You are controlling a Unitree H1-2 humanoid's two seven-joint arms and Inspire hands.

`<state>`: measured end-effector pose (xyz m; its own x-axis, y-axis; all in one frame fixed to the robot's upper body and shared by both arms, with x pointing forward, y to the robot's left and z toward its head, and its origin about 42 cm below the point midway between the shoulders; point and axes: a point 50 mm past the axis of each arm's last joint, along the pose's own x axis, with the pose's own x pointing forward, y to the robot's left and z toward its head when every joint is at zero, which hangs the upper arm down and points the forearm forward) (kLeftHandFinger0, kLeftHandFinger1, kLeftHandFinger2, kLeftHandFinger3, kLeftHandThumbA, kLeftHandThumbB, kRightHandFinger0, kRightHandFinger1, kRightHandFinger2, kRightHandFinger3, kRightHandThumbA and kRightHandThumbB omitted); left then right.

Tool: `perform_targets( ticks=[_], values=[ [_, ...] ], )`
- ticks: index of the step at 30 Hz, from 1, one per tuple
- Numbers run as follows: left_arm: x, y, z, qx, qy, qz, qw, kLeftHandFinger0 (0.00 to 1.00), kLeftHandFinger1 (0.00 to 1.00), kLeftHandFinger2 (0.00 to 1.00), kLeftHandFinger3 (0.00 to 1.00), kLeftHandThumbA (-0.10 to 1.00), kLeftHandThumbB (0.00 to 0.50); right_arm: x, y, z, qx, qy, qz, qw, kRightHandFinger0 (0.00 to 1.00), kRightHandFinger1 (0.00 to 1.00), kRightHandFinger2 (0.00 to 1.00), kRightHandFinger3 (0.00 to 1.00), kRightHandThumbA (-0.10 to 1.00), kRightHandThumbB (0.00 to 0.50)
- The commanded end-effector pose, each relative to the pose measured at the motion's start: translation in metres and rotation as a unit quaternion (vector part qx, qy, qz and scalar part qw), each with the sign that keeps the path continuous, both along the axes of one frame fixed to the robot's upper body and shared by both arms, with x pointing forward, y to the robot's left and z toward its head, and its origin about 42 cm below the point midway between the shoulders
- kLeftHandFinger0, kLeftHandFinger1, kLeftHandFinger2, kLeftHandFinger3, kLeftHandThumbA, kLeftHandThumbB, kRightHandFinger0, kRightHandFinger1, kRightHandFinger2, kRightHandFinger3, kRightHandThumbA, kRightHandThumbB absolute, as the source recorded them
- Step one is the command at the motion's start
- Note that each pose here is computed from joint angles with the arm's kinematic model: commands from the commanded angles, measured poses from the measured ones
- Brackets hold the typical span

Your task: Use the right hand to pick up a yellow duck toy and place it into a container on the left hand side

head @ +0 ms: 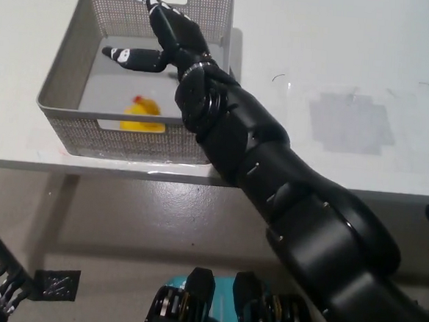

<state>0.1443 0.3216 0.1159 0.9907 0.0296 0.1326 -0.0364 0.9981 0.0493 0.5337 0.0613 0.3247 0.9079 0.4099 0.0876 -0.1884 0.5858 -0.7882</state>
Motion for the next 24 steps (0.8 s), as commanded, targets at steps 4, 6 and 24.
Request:
perform_targets(
  ticks=[4, 6, 24],
  values=[
    [-0.002, 0.001, 0.005, 0.012, -0.009, -0.013, 1.0, 1.0, 1.0, 1.0, 1.0, 1.0, 0.065, 0.006, -0.002, 0.047, 0.082, -0.04, 0.037, 0.995, 1.0, 1.0, 1.0, 1.0, 1.0, 0.465],
    [-0.001, 0.004, 0.006, 0.016, -0.009, -0.01, 1.0, 1.0, 1.0, 1.0, 1.0, 1.0, 0.072, 0.008, -0.004, 0.06, 0.14, -0.042, 0.048, 0.988, 1.0, 1.0, 1.0, 1.0, 1.0, 0.464],
    [0.006, 0.002, 0.006, 0.017, -0.009, -0.011, 1.0, 1.0, 1.0, 1.0, 1.0, 1.0, 0.093, -0.135, -0.14, 0.041, 0.49, -0.203, 0.164, 0.832, 1.0, 1.0, 1.0, 1.0, 1.0, 0.407]
  ],
)
